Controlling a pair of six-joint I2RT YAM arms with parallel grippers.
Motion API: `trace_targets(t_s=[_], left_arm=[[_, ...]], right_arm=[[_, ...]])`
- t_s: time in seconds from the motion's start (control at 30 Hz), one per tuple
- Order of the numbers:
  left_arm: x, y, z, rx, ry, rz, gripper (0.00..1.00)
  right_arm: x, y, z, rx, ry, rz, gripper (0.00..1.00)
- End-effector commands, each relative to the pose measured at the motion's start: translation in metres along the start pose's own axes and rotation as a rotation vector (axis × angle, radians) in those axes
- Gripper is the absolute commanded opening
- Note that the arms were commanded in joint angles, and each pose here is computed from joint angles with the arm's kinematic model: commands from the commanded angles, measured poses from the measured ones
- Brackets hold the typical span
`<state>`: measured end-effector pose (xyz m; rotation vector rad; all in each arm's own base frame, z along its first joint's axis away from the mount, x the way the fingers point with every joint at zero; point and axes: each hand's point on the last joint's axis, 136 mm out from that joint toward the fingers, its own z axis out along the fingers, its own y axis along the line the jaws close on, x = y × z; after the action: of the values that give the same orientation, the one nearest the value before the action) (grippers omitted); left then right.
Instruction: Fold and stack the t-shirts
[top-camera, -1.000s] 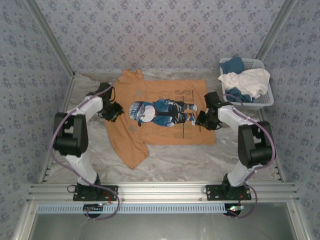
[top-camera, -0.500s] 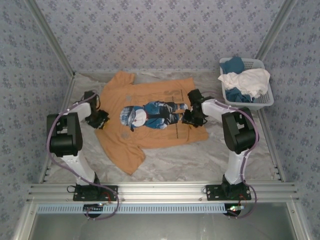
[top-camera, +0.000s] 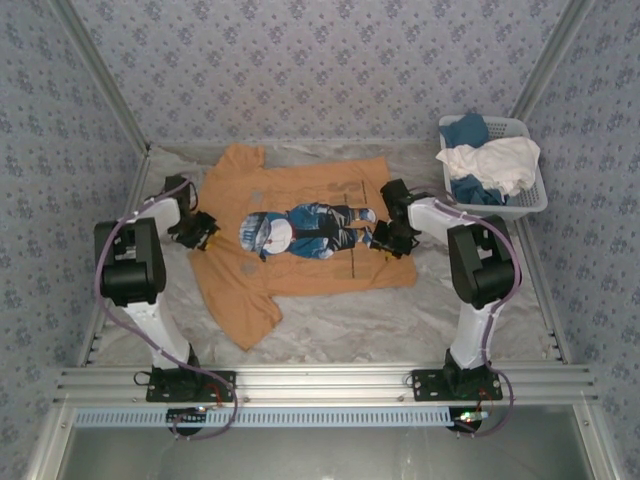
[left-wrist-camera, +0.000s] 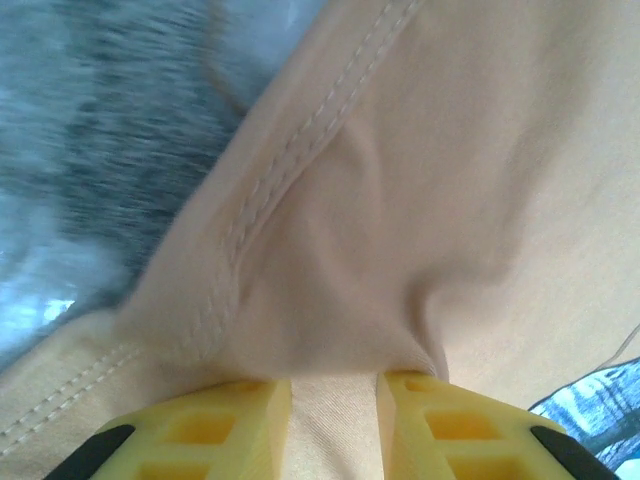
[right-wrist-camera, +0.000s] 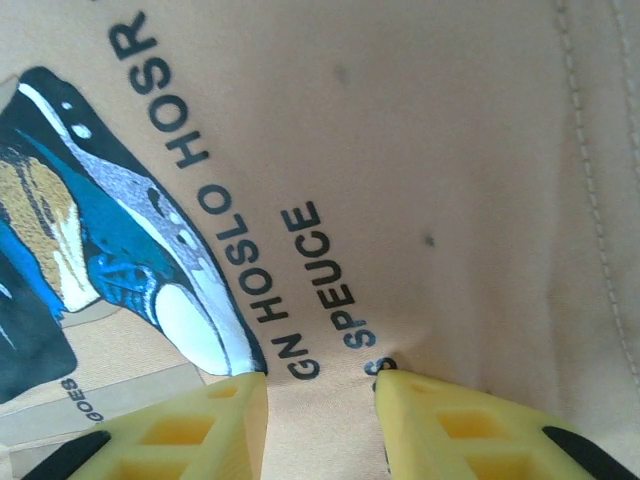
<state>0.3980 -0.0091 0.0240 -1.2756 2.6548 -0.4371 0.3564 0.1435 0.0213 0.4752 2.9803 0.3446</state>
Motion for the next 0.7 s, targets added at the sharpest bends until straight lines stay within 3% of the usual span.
trace_targets(t_s=[0.0,0.07,0.2,0.47,0.57,0.67], left_arm=[[0.015,0.021,-0.009,-0.126,-0.004,0.043,0.36],[0.021,0.038,-0.037,-0.185,-0.052,0.039,0.43],[0.059,0.077,-0.078,-0.252,-0.058,0.050,0.46],[0.227,0.163,-0.080,-0.330,0.358,0.143,0.46],[0.269,0.171,-0.071,-0.322,0.469,0.175,0.47],[0.287,0.169,-0.065,-0.342,0.487,0.227,0.47]], right_arm=[[0.008,-0.011,-0.008,0.037,0.005,-0.003,0.42],[0.006,-0.003,-0.025,0.022,-0.032,-0.019,0.46],[0.014,-0.004,-0.058,0.000,-0.074,-0.027,0.53],[0.073,-0.013,-0.080,-0.098,0.063,-0.133,0.55],[0.097,-0.014,-0.082,-0.131,0.148,-0.161,0.55],[0.107,-0.018,-0.081,-0.152,0.167,-0.161,0.55]])
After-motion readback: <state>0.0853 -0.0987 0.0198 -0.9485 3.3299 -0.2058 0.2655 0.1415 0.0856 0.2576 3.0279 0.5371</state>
